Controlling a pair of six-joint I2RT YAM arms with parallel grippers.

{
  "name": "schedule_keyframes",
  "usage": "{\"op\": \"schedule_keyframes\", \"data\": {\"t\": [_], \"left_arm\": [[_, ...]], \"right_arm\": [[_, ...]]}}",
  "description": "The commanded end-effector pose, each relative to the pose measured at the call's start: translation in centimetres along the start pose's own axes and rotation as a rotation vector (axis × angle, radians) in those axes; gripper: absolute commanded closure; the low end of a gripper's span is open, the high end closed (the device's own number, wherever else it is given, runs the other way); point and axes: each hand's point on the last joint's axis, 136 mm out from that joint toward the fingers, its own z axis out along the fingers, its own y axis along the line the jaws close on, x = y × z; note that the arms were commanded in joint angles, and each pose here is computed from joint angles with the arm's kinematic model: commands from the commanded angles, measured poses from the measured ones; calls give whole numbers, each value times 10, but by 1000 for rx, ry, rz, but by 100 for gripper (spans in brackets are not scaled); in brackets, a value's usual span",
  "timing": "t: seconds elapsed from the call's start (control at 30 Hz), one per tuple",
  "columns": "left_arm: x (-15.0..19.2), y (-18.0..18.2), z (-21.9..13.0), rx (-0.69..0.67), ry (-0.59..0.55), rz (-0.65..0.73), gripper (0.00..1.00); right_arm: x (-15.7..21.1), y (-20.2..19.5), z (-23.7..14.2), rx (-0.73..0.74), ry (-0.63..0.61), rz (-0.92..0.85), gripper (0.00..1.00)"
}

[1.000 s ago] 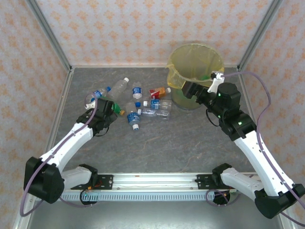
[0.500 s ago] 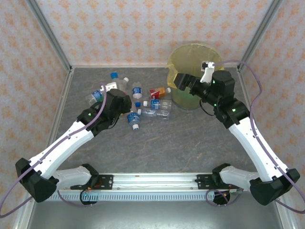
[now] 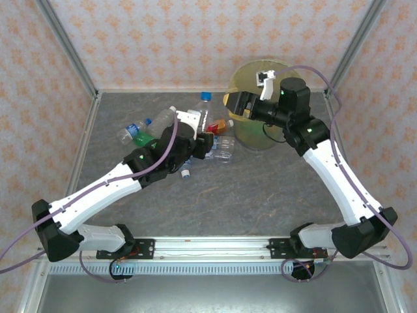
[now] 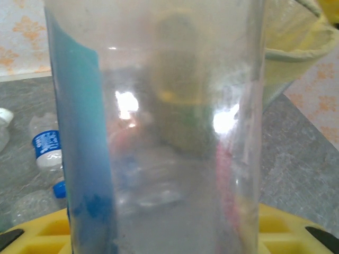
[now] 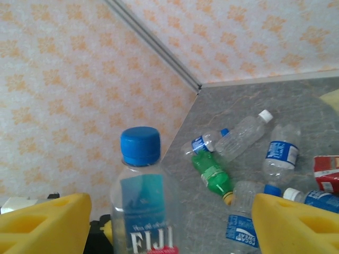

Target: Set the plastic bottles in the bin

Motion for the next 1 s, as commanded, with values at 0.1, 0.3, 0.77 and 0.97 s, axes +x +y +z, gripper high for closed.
{"op": "schedule_keyframes", "data": {"t": [0.1,0.3,0.77,0.97], "left_arm": [[-14,-30,-2,77,-14,86,52],[-8,-48,0,108,10,120,52],[-8,-56,2,88,13,133,42],[-18,-49,-4,61,-24,100,11]], "right_arm": [[0,26,1,-98,45,-30,27],[5,28,10,-106,84,-42,38],[-4,17,4,-18,27,-63,71],[-20,11,-7,37,-48,-52,77]]}}
